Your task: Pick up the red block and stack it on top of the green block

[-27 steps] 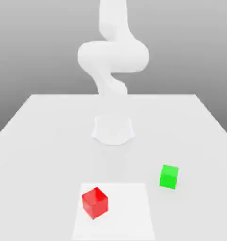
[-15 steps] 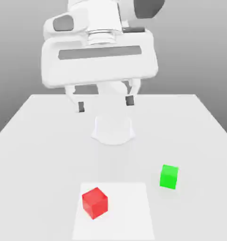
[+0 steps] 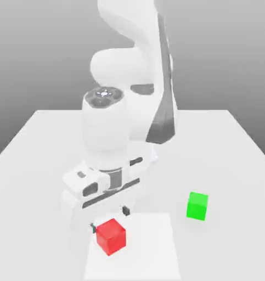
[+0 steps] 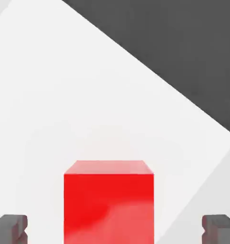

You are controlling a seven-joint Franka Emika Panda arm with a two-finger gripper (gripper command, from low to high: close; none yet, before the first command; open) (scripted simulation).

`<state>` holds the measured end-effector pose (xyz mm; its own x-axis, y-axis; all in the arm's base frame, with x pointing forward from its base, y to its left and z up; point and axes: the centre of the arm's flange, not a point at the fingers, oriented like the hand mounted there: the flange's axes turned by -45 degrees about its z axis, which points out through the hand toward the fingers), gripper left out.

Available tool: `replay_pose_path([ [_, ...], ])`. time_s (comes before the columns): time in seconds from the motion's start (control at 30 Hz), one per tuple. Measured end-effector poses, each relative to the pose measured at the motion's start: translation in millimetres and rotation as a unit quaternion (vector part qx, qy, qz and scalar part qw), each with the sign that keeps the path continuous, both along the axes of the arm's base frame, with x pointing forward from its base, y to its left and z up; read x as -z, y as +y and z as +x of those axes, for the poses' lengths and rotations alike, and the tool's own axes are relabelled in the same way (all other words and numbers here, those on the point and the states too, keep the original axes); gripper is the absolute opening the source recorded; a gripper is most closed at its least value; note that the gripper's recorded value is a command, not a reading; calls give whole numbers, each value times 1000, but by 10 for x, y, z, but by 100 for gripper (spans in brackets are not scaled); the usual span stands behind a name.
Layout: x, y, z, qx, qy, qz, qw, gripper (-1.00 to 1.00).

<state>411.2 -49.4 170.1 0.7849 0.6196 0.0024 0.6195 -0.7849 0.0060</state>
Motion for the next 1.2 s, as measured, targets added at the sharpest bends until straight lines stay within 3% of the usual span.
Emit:
replay_pose_path([
  [0.07, 175, 1, -16, 1, 2, 1, 1000, 0],
  [0.1, 238, 3, -26, 1, 2, 1, 1000, -100],
  [0.33, 241, 3, -27, 1, 3, 1, 1000, -100],
  [0.6, -343, 22, -30, -3, 3, 2, 1000, -100],
  [0.67, -426, 484, -107, -101, 7, 8, 995, -100],
  [0.87, -611, 1589, -625, -398, 10, 14, 917, -100],
  [1.07, -546, 2229, -1193, -610, 5, 3, 792, -100],
  [1.2, -220, 2289, -1263, -631, 4, 1, 776, -100],
])
